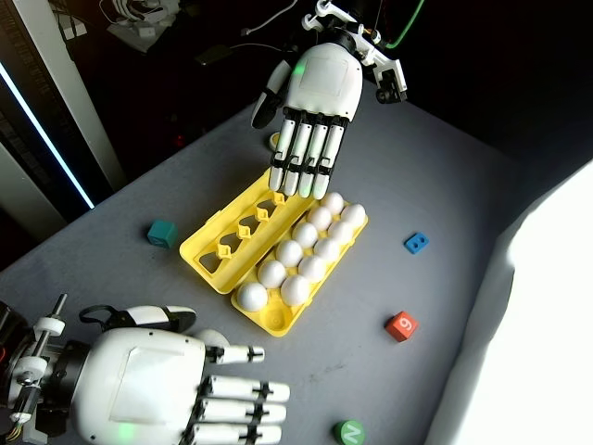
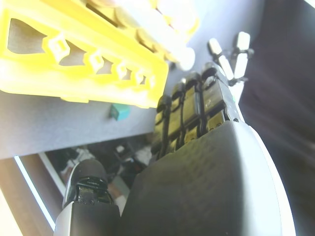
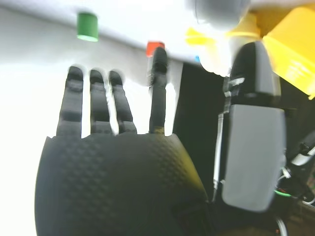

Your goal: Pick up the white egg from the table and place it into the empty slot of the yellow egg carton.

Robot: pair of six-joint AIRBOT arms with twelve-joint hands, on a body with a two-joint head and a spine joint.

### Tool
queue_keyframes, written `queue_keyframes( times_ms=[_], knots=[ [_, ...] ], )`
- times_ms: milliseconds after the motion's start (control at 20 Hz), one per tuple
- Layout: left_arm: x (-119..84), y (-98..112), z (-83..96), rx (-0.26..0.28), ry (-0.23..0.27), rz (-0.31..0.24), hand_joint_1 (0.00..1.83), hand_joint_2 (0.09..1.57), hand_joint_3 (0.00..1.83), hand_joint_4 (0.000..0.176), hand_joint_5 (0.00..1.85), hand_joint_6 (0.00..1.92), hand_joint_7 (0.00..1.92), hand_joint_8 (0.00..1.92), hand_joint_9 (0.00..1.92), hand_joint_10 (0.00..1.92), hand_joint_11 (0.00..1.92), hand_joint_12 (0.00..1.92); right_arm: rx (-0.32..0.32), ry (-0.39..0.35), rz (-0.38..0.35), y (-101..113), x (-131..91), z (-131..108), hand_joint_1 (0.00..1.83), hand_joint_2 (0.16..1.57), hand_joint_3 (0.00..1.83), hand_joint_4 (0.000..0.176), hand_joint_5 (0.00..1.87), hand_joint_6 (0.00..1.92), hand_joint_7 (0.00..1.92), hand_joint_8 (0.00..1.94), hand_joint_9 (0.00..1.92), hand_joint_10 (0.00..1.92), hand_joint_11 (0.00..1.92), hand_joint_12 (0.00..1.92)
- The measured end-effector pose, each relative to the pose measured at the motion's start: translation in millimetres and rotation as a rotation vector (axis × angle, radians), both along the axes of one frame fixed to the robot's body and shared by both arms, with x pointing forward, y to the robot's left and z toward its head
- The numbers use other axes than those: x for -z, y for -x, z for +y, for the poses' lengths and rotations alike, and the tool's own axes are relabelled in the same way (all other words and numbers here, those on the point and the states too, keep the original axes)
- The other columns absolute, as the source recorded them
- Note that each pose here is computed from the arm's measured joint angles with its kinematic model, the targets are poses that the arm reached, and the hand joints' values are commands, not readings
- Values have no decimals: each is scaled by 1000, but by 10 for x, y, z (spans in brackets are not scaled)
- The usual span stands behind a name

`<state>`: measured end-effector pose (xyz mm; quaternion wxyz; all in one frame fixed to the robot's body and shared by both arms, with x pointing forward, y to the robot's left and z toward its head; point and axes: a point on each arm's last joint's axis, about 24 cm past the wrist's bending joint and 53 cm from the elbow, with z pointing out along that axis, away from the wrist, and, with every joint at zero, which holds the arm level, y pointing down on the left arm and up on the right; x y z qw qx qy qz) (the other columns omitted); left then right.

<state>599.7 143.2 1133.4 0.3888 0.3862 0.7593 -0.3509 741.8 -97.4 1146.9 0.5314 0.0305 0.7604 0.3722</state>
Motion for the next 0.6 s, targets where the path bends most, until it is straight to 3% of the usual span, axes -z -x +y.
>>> queue_keyframes(
  times_ms=[250, 300, 350, 600],
  knots=[
    [0, -1, 0, -1, 0, 0, 0, 1170, 1, 0, 90, 0, 66, 0, 36, 0, 8, 9, 3, -2, -20, -57, 10, 44, 722, 869, 0, 176, 503, 5, 0, 0, 0, 0, 0, 10],
    [0, -1, 0, 0, 0, 0, 0, 1173, 3, 0, 110, 8, 81, 6, 49, 6, 19, 15, 5, 0, -26, -81, 20, 48, 706, 850, 14, 176, 535, 5, 19, 3, 0, 0, 5, 211],
    [-1, 0, 0, 0, 0, 0, 0, 1173, 3, 0, 110, 8, 81, 6, 49, 6, 19, 15, 8, 0, -28, -91, 25, 42, 706, 850, 14, 176, 535, 5, 19, 3, 0, 0, 5, 211],
    [0, -1, 0, 0, 0, 0, 0, 1164, 0, 0, 89, 1, 71, 2, 42, 2, 7, 15, 24, 15, -5, -104, 161, -43, 711, 869, 0, 176, 537, 1, 0, 0, 0, 0, 0, 2]
  ],
)
